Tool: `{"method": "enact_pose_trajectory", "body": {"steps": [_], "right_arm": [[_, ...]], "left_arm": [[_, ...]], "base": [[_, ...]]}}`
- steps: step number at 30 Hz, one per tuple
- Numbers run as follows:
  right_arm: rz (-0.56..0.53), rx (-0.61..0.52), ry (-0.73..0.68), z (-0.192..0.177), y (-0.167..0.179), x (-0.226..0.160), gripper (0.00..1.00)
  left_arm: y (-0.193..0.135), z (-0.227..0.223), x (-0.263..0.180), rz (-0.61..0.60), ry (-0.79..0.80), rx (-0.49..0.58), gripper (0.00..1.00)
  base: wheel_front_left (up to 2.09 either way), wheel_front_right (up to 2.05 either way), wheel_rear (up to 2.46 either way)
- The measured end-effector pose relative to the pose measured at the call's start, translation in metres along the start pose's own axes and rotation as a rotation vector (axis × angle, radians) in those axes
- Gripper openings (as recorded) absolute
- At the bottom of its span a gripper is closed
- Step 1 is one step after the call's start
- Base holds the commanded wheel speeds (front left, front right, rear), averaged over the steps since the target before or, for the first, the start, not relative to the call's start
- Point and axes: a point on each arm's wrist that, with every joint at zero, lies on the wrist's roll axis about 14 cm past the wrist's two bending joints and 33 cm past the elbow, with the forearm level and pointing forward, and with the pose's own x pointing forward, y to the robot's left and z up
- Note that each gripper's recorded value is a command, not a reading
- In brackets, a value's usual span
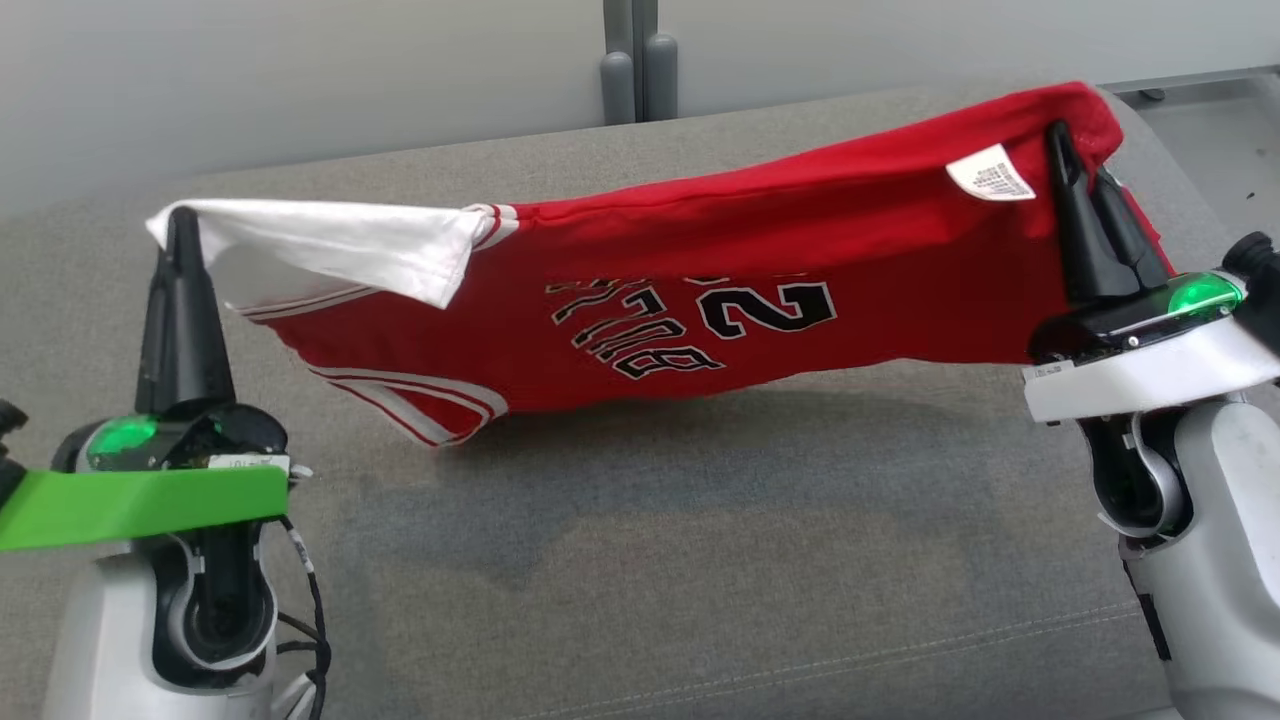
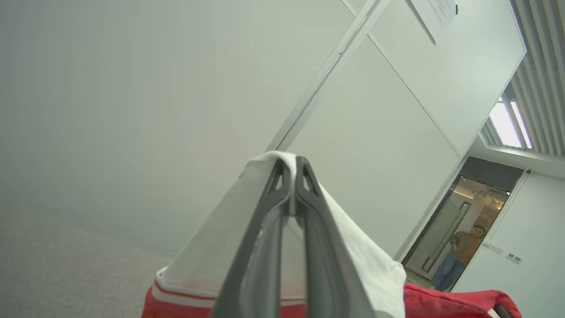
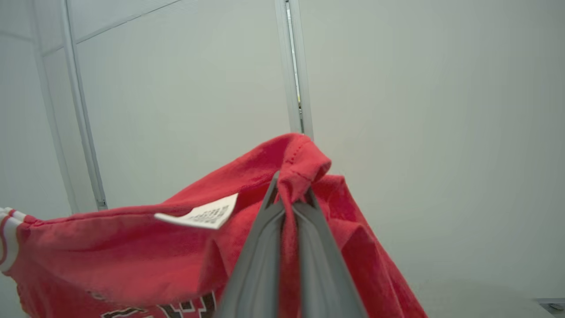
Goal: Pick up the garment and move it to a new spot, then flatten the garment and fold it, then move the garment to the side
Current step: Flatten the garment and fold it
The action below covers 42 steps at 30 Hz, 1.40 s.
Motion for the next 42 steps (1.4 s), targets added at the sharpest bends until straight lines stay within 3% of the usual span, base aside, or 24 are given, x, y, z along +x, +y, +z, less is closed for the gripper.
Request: {"method": "enact_pose_trajectory", "body": {"steps": [4,9,12,17,22,24,26,28,32,34,38,42], "right_arm": [[0.016,0.051,-0.05,0.017,0.009,-0.006,0.0],[0.011,0.275,0.282,-0.07,0.037,-0.046,0.0],[0.052,0.25,0.376,-0.085,0.044,-0.033,0.0],[0.067,0.156,0.259,-0.036,0.029,0.034,0.0],[0.084,0.063,-0.179,0.103,0.025,0.108,0.0],[0.105,0.045,-0.268,0.127,0.032,0.115,0.0],[0.094,0.072,-0.201,0.1,0.029,0.113,0.0],[0.067,0.095,-0.013,0.032,0.025,0.096,0.0],[0.013,0.174,0.434,-0.115,0.031,0.01,0.0],[0.003,0.189,0.605,-0.161,0.035,-0.035,0.0],[-0.029,0.201,0.736,-0.198,0.029,-0.07,0.0],[-0.001,0.2,0.714,-0.205,0.032,-0.062,0.0]], "left_arm": [[-0.028,0.025,0.003,-0.086,-0.058,-0.009,0.0],[-0.018,-0.006,-0.001,-0.04,0.118,-0.019,0.0],[0.004,-0.027,0.002,0.01,0.233,0.063,0.0],[-0.01,-0.023,0.044,0.004,0.229,0.111,0.0],[-0.087,0.082,0.108,-0.146,-0.145,0.081,0.0],[-0.12,0.112,0.112,-0.246,-0.243,0.067,0.0],[-0.128,0.106,0.11,-0.288,-0.224,0.069,0.0],[-0.106,0.077,0.103,-0.246,-0.136,0.069,0.0],[0.0,-0.023,0.043,0.046,0.164,0.025,0.0],[0.054,-0.067,-0.011,0.239,0.3,-0.018,0.0],[0.108,-0.104,-0.087,0.459,0.433,-0.018,0.0],[0.123,-0.106,-0.097,0.498,0.411,-0.023,0.0]], "base": [[0.0,0.0,0.0],[0.0,0.0,0.0],[0.0,0.0,0.0],[0.0,0.0,0.0],[0.0,0.0,0.0],[0.0,0.0,0.0],[0.0,0.0,0.0],[0.0,0.0,0.0],[0.0,0.0,0.0],[0.0,0.0,0.0],[0.0,0.0,0.0],[0.0,0.0,0.0]]}}
